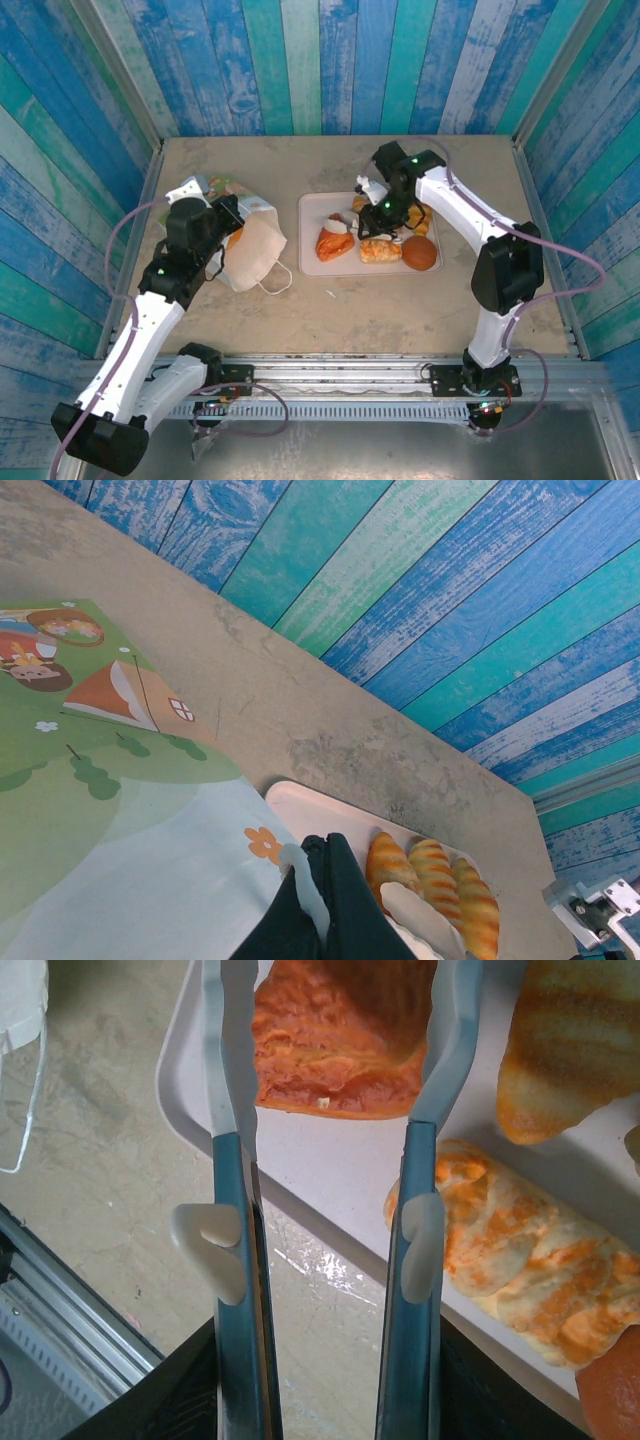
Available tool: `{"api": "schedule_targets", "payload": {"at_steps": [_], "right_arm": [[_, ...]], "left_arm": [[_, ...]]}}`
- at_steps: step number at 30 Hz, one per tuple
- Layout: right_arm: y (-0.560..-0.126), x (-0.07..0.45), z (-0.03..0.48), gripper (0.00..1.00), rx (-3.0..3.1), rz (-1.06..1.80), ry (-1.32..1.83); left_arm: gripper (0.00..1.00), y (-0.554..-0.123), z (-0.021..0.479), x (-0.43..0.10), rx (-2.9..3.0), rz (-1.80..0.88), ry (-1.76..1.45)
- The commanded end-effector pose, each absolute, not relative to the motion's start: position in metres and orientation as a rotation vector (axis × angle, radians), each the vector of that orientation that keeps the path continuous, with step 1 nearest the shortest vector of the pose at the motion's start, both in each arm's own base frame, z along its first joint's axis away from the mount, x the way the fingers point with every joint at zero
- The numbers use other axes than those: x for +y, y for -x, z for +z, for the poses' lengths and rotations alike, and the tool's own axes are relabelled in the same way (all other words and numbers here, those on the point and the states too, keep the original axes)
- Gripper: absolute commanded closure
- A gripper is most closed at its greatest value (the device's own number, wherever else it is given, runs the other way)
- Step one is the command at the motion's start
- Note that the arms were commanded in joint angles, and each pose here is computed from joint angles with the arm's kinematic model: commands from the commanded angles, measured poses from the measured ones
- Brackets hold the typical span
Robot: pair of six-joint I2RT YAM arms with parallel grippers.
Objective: Take the fake bread out of the paper bag
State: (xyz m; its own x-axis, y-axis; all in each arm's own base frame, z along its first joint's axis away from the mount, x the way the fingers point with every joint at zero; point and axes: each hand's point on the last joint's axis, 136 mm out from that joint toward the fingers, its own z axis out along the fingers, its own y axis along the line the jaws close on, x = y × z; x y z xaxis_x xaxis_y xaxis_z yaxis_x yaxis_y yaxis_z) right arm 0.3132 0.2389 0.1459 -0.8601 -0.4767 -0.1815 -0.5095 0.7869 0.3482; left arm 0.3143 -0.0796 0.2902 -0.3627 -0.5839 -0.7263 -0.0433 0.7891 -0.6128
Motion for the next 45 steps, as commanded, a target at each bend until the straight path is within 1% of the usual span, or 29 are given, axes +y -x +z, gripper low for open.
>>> {"api": "schedule_targets", "payload": {"at_steps": [1,2,7,12,14,15,18,23,30,34,37,42,45], "right_arm": [[-0.313,0.244,0.137,0.51,2.917,0.553,0.825],[-0.313,0.245,0.135,0.51,2.923,0.545,0.830],[-0.324,0.238,0.124,0.50,2.945,0.326,0.799],[-0.305,0.261,0.120,0.52,2.938,0.457,0.951],[-0.303,0.261,0.121,0.54,2.916,0.458,1.008],[-0.293,0.268,0.121,0.55,2.898,0.453,1.084],[-0.287,0.261,0.123,0.58,2.914,0.419,1.136],[-0.272,0.264,0.127,0.60,2.870,0.477,1.255],[-0.274,0.254,0.123,0.60,2.831,0.353,1.347],[-0.282,0.239,0.119,0.62,2.904,0.220,1.269],[-0.276,0.243,0.124,0.62,2.960,0.320,1.164],[-0.260,0.262,0.137,0.61,2.988,0.574,0.938],[-0.262,0.261,0.138,0.60,3.010,0.581,0.755]], "left_arm": [[1.00,-0.313,0.294,-0.079,1.857,-0.611,0.458],[1.00,-0.313,0.295,-0.080,1.856,-0.614,0.457],[1.00,-0.313,0.296,-0.080,1.853,-0.616,0.455],[1.00,-0.313,0.297,-0.081,1.855,-0.621,0.453],[1.00,-0.314,0.296,-0.081,1.855,-0.621,0.455],[1.00,-0.314,0.296,-0.081,1.855,-0.622,0.456],[1.00,-0.314,0.296,-0.082,1.856,-0.626,0.451],[1.00,-0.315,0.294,-0.083,1.858,-0.628,0.450],[1.00,-0.316,0.292,-0.084,1.863,-0.632,0.448],[1.00,-0.315,0.292,-0.083,1.865,-0.626,0.446],[1.00,-0.313,0.291,-0.082,1.866,-0.622,0.452],[1.00,-0.311,0.289,-0.079,1.861,-0.620,0.463],[1.00,-0.310,0.288,-0.081,1.862,-0.629,0.461]]}}
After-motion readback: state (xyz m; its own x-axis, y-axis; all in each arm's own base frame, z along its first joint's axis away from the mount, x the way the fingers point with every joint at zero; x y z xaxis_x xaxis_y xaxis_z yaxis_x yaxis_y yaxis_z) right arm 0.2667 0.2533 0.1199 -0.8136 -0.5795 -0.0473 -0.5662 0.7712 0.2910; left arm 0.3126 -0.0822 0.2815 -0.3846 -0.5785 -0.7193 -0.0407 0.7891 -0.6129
